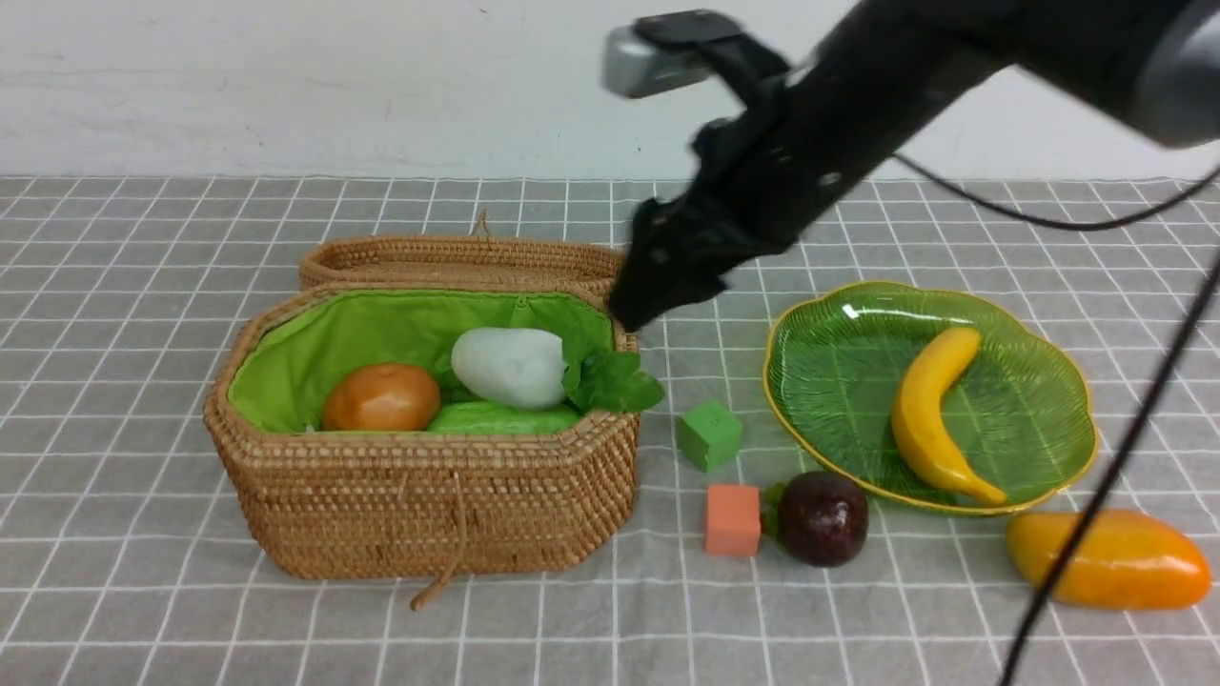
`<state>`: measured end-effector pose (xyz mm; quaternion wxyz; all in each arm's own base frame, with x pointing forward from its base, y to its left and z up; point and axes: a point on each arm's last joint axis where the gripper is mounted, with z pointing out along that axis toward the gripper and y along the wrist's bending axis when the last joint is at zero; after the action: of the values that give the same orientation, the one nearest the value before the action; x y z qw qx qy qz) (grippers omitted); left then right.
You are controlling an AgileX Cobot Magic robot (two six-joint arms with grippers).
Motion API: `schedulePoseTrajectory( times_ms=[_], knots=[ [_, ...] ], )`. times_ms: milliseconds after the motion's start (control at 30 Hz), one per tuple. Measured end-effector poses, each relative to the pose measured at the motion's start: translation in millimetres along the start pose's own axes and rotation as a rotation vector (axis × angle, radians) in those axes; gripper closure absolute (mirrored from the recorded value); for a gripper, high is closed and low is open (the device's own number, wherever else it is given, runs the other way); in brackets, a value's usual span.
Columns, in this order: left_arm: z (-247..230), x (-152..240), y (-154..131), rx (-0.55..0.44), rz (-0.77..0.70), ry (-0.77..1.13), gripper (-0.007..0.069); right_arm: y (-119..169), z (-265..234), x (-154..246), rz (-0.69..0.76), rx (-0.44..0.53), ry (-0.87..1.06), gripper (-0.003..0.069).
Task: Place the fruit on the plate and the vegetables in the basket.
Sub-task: Use the right arm to grab a mangosteen and put it into the right plate
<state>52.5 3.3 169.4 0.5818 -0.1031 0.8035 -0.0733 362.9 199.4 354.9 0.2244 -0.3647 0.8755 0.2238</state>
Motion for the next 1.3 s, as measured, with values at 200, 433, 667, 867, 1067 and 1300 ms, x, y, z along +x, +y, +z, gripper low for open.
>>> schedulePoseTrajectory(
  times_ms=[200, 433, 667, 867, 1067, 1300],
  knots=[
    [0, 0, 0, 0.0, 0.0, 0.0, 0.046, -16, -14, 22, 0.14, 0.134, 0.074, 0.0081],
    [0, 0, 0, 0.0, 0.0, 0.0, 0.0456, -30, 35, 74, 0.356, 0.184, 0.257, 0.0081],
    [0, 0, 0, 0.0, 0.0, 0.0, 0.0449, -39, 63, 102, 0.481, 0.228, 0.249, 0.0081],
    [0, 0, 0, 0.0, 0.0, 0.0, 0.0441, -44, 77, 114, 0.538, 0.261, 0.202, 0.0081],
    [0, 0, 0, 0.0, 0.001, 0.0, 0.0435, -53, 100, 123, 0.613, 0.27, 0.233, 0.0081],
    [0, 0, 0, 0.0, 0.001, 0.0, 0.0426, -53, 104, 125, 0.605, 0.249, 0.254, 0.012]
  ],
)
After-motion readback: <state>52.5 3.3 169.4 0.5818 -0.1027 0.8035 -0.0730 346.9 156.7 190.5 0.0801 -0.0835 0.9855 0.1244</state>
